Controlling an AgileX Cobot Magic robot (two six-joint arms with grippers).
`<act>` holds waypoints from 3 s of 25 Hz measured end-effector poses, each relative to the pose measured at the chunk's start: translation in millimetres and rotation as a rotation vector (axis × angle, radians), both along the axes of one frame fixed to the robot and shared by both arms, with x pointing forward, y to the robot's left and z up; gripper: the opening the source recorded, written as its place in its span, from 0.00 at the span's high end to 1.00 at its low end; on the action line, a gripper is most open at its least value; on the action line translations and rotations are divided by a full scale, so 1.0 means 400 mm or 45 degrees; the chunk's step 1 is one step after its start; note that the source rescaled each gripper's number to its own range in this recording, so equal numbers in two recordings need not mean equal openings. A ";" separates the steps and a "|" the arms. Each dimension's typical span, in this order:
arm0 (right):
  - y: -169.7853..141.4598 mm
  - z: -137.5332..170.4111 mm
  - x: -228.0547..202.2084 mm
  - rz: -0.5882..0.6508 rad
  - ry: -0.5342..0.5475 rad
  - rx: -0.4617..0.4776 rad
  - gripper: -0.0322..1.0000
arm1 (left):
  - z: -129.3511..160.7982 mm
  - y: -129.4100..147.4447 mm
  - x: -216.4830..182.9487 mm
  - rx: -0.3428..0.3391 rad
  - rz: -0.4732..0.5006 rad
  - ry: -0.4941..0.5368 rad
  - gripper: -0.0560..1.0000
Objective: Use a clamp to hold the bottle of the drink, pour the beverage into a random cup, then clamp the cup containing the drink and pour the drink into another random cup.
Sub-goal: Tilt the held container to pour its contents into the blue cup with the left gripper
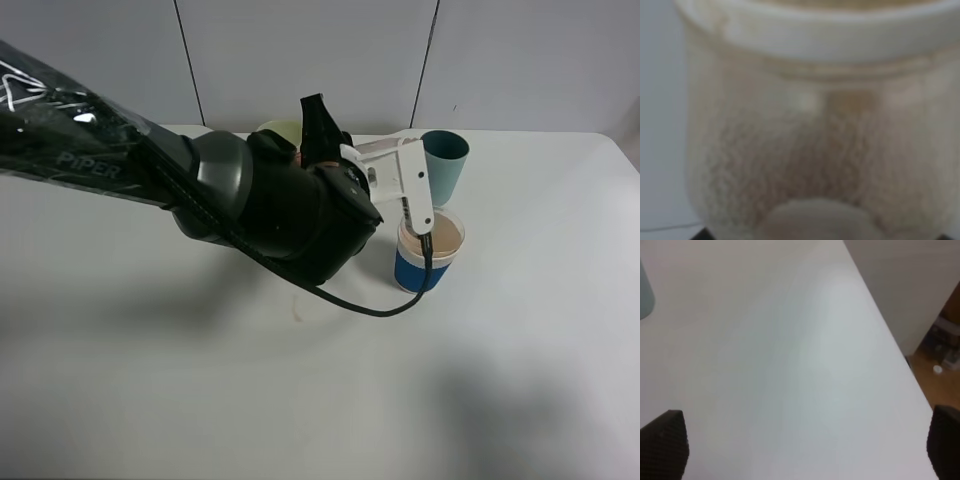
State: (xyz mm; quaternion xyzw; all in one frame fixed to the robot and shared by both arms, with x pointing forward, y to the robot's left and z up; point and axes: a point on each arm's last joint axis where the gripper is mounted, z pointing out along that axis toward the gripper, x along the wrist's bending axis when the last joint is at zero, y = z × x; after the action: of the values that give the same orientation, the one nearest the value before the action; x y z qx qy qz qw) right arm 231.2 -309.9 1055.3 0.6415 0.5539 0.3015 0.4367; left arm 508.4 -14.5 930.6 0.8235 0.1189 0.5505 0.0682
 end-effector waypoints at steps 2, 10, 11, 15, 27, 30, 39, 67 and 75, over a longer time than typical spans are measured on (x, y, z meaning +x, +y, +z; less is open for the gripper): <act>-0.001 0.000 0.000 -0.002 0.000 -0.003 0.15 | 0.003 -0.002 0.001 0.024 -0.021 -0.015 0.90; -0.001 0.000 0.000 -0.002 -0.001 -0.003 0.15 | 0.011 -0.003 0.005 0.139 -0.075 -0.067 0.90; -0.001 0.000 0.000 -0.002 -0.001 -0.003 0.15 | 0.012 -0.004 0.005 0.154 -0.086 -0.073 0.90; -0.001 0.000 0.000 -0.002 -0.001 -0.004 0.15 | 0.017 -0.008 0.006 0.198 -0.123 -0.099 0.90; -0.001 0.000 0.000 -0.002 -0.002 -0.004 0.15 | 0.031 -0.023 0.011 0.277 -0.230 -0.198 0.90; -0.001 0.000 0.000 -0.002 -0.002 -0.004 0.15 | 0.035 -0.027 0.011 0.290 -0.255 -0.223 0.90; -0.001 0.000 0.000 -0.002 -0.002 -0.004 0.15 | 0.045 -0.035 0.013 0.327 -0.303 -0.285 0.90; -0.001 0.000 0.000 -0.003 -0.002 -0.004 0.15 | 0.054 -0.035 0.014 0.459 -0.332 -0.343 0.90; -0.001 0.000 0.000 -0.003 -0.002 -0.004 0.15 | 0.054 -0.035 0.014 0.496 -0.342 -0.345 0.90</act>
State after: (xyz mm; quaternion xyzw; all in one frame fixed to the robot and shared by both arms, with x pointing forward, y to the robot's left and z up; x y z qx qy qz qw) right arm 231.2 -310.3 1055.5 0.6412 0.5533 0.3007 0.4385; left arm 514.0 -28.6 952.2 0.7484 -0.1100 0.6541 -0.0039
